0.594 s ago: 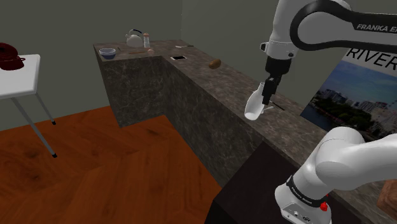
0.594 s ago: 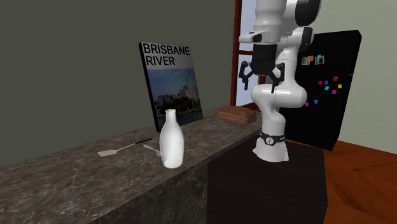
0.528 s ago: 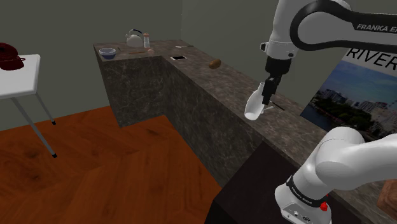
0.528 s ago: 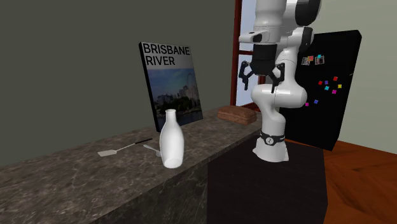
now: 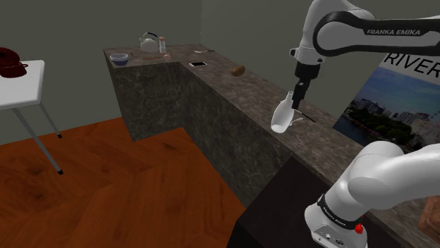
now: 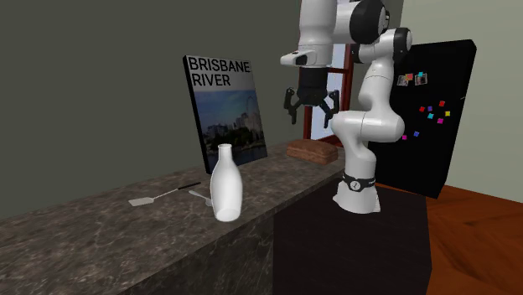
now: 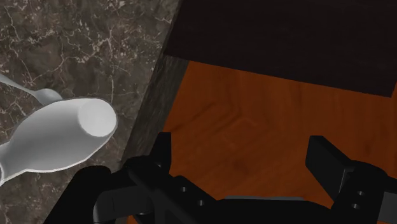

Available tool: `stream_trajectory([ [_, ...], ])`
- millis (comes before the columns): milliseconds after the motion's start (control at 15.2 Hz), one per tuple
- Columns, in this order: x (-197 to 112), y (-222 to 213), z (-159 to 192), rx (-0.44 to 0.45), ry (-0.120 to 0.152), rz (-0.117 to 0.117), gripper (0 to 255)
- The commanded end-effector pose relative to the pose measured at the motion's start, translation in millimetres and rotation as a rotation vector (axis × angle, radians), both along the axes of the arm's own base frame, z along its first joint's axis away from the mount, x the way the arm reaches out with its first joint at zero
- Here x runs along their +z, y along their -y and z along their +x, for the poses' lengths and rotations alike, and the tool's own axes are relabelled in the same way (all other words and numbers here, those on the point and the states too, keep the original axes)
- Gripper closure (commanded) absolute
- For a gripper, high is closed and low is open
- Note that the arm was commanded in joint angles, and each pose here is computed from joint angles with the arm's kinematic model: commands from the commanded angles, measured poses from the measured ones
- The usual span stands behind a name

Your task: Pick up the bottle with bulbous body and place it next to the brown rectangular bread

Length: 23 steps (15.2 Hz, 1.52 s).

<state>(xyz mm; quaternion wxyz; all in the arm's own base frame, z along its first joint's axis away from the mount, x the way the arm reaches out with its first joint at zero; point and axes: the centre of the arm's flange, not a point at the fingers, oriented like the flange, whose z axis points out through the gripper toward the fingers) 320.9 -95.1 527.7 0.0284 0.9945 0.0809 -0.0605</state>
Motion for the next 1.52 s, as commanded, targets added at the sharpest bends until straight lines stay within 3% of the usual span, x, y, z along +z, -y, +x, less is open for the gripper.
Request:
stream_trajectory([
  [0, -6, 27, 10, 0.009, 0.003, 0.001, 0],
  [1188, -60, 242, 93, 0.084, 0.028, 0.024, 0],
  [1452, -81, 243, 92, 0.084, 0.028, 0.024, 0],
])
